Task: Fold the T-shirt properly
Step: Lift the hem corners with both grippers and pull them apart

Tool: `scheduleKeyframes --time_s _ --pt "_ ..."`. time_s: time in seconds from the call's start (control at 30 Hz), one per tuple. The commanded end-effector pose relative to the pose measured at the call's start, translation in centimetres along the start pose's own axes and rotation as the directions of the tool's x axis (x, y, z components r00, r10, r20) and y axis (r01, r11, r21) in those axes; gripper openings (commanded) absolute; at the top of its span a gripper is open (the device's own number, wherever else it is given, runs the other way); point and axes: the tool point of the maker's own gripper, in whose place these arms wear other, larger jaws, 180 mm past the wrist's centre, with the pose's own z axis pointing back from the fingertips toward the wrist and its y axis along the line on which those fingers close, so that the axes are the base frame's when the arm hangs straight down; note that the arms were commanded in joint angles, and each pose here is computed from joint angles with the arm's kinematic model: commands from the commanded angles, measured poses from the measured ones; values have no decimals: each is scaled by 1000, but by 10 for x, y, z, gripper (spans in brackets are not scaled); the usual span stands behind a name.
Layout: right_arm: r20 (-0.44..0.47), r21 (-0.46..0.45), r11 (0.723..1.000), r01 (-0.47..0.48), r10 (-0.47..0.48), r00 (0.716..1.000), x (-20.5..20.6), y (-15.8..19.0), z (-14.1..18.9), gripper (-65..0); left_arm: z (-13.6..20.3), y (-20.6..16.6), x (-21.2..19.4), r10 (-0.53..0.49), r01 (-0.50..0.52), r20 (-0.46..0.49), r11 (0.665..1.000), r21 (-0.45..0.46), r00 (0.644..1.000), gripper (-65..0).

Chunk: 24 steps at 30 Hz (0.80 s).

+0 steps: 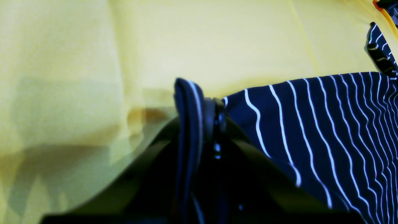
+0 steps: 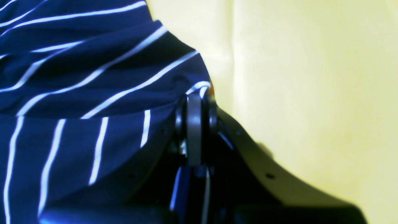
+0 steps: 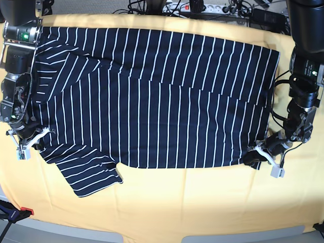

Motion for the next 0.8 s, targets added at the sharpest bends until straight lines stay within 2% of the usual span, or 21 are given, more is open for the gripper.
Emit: scheduleKeyframes --time_s 0.0,0.27,0.33,0.5,0.7,0.77 --pt "97 -21 1000 -14 16 995 36 -16 5 -650 5 0 27 -16 16 62 1000 -6 998 -650" --pt "101 -18 1000 -23 25 995 39 -20 8 -650 5 -5 55 -42 43 108 999 -11 993 -650" --pt "101 -18 1000 -23 25 995 39 -20 8 -650 4 -7 66 -80 81 123 997 -5 989 -650" --pt "116 -15 1000 -28 29 993 49 -20 8 -650 6 6 88 -169 155 150 983 101 974 -650" --pt "119 46 998 -51 46 992 49 -9 8 -650 5 -5 74 -175 174 121 985 23 977 -650" --pt "122 83 994 -64 54 991 50 -2 8 -650 5 -5 75 -176 174 122 984 25 977 -650"
